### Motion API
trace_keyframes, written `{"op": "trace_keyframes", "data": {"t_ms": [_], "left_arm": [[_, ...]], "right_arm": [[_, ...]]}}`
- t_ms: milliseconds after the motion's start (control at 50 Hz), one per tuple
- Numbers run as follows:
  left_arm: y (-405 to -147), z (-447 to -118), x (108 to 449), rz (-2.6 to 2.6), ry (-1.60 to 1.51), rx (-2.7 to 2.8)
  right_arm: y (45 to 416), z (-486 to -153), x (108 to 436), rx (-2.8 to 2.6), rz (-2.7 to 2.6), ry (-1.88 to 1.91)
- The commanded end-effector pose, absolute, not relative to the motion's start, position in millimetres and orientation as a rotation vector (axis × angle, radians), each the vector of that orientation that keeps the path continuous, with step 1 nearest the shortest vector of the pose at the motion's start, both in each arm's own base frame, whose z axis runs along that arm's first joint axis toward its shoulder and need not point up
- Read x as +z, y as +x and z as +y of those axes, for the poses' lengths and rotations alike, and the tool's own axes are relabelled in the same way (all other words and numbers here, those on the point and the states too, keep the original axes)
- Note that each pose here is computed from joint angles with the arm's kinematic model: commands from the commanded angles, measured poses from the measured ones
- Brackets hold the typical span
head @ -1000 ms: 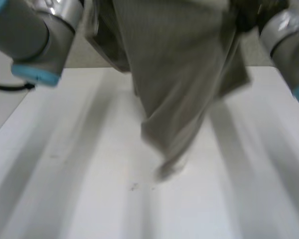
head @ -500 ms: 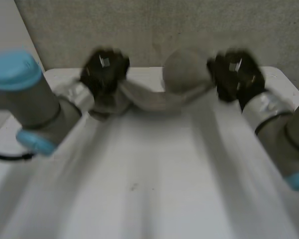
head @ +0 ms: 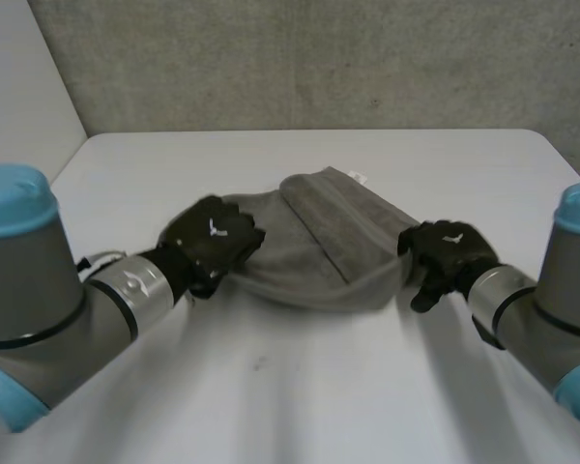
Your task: Fold the laundry
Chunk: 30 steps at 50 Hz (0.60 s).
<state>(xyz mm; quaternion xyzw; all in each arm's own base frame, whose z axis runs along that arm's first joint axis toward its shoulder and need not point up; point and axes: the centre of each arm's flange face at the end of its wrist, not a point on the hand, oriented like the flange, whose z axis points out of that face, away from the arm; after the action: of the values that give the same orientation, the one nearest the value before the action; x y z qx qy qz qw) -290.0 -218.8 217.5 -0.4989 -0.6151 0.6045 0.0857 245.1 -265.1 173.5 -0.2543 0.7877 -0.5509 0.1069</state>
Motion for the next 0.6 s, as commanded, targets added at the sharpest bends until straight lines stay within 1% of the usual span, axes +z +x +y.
{"op": "trace_keyframes", "data": {"t_ms": [20, 60, 160, 280, 320, 380, 420, 540, 600], "left_arm": [[-290, -213, 265, -1.821, -1.274, 1.899], [-291, -211, 284, -1.807, -1.183, 1.945], [-294, -208, 301, -1.771, -1.139, 1.984], [-297, -204, 308, -1.745, -1.143, 1.993], [-297, -204, 309, -1.743, -1.145, 1.997], [-297, -202, 310, -1.743, -1.145, 1.997], [-296, -202, 310, -1.741, -1.147, 1.999], [-296, -202, 308, -1.756, -1.149, 1.988], [-296, -202, 309, -1.756, -1.149, 1.988]], "right_arm": [[231, -278, 180, -1.580, 2.289, -0.441], [230, -278, 180, -1.563, 2.283, -0.415], [230, -278, 180, -1.560, 2.279, -0.395], [230, -288, 176, -1.577, 2.274, -0.378], [226, -298, 176, -1.626, 2.267, -0.354], [224, -303, 177, -1.647, 2.268, -0.336], [213, -312, 181, -1.688, 2.287, -0.285], [208, -313, 179, -1.681, 2.312, -0.263], [209, -306, 172, -1.636, 2.342, -0.269]]}}
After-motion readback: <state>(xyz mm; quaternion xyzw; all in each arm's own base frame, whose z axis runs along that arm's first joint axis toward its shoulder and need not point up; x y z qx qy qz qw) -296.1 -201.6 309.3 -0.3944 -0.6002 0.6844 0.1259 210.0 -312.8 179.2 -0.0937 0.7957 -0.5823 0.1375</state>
